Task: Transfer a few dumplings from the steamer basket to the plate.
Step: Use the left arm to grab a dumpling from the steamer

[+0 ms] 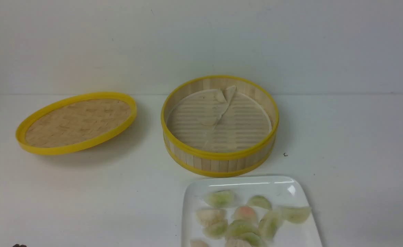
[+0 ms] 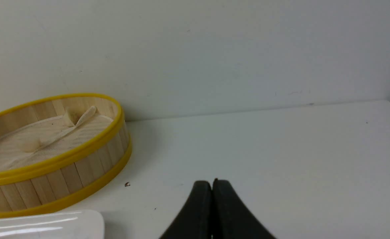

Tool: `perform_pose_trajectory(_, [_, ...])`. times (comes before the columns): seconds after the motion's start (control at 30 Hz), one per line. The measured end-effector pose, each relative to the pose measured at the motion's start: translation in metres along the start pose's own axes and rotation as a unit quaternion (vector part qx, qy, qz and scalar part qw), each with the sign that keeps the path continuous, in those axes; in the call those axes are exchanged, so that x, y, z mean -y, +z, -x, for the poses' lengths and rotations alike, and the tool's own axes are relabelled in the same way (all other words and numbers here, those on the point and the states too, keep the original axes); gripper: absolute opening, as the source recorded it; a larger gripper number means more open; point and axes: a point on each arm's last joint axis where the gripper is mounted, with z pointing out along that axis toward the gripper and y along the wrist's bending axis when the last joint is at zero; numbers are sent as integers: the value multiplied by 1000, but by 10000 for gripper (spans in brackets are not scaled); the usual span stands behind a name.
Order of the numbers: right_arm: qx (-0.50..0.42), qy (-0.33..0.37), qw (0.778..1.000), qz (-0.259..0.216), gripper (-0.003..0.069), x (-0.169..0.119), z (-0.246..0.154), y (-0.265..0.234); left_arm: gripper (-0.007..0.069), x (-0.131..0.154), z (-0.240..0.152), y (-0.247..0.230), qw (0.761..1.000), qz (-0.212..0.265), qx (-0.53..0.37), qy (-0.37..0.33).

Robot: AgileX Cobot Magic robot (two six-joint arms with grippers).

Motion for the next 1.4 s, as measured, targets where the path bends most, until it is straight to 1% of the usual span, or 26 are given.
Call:
perform_pose_trajectory(0.37, [0,0,1000,0,-10,0,0,0,-6,0,0,0,1000,0,0,0])
perform_pose_trajectory(0.43, [0,0,1000,0,-10,0,0,0,-6,0,0,0,1000,2,0,6])
perform_pose_trajectory(0.47, [0,0,1000,0,-10,0,0,0,-6,-1,0,0,1000,5,-1,24])
perform_pose_trajectory(0.53, [0,0,1000,0,-10,0,0,0,-6,-1,0,0,999,8,1,34])
perform_pose_trajectory(0.57, [0,0,1000,0,-10,0,0,0,-6,-1,1,0,1000,6,7,26])
perform_pose_trajectory(0.67, [0,0,1000,0,-10,0,0,0,-6,1,12,-1,995,-12,65,-73])
perform_pose_trajectory(0.7, [0,0,1000,0,-10,0,0,0,-6,1,16,-1,990,-18,87,-111])
perform_pose_trajectory(0.73, [0,0,1000,0,-10,0,0,0,-6,0,24,-3,978,-20,132,-160])
perform_pose_trajectory(0.77, [0,0,1000,0,-10,0,0,0,-6,0,24,-3,977,-22,132,-166])
perform_pose_trajectory(0.8, [0,0,1000,0,-10,0,0,0,-6,-3,31,-5,963,-20,175,-204])
perform_pose_trajectory(0.87, [0,0,1000,0,-10,0,0,0,-6,-10,41,-11,936,-8,244,-254])
perform_pose_trajectory(0.93, [0,0,1000,0,-10,0,0,0,-6,-20,51,-19,902,13,318,-292])
perform_pose_trajectory(0.97, [0,0,1000,0,-10,0,0,0,-6,-20,53,-20,897,17,329,-294])
perform_pose_trajectory(1.0, [0,0,1000,0,-10,0,0,0,-6,-23,63,-27,883,18,358,-304])
perform_pose_trajectory(1.03, [0,0,1000,0,-10,0,0,0,-6,-22,73,-31,881,11,364,-303])
perform_pose_trajectory(1.07, [0,0,1000,0,-10,0,0,0,-6,-21,80,-34,882,5,362,-300])
perform_pose_trajectory(1.1, [0,0,1000,0,-10,0,0,0,-6,-16,101,-37,896,-14,340,-286])
perform_pose_trajectory(1.13, [0,0,1000,0,-10,0,0,0,-6,-16,105,-38,896,-14,342,-283])
perform_pose_trajectory(1.17, [0,0,1000,0,-10,0,0,0,-6,-8,132,-38,920,-39,293,-257])
perform_pose_trajectory(1.2, [0,0,1000,0,-10,0,0,0,-6,-1,149,-29,945,-59,217,-238])
perform_pose_trajectory(1.23, [0,0,1000,0,-10,0,0,0,-6,4,168,-22,955,-72,180,-226])
perform_pose_trajectory(1.27, [0,0,1000,0,-10,0,0,0,-6,7,173,-17,965,-80,125,-216])
perform_pose_trajectory(1.3, [0,0,1000,0,-10,0,0,0,-6,11,191,-7,972,-93,71,-202])
perform_pose_trajectory(1.37, [0,0,1000,0,-10,0,0,0,-6,18,211,21,977,-119,-47,-170])
perform_pose_trajectory(1.4, [0,0,1000,0,-10,0,0,0,-6,19,213,24,978,-114,-52,-164])
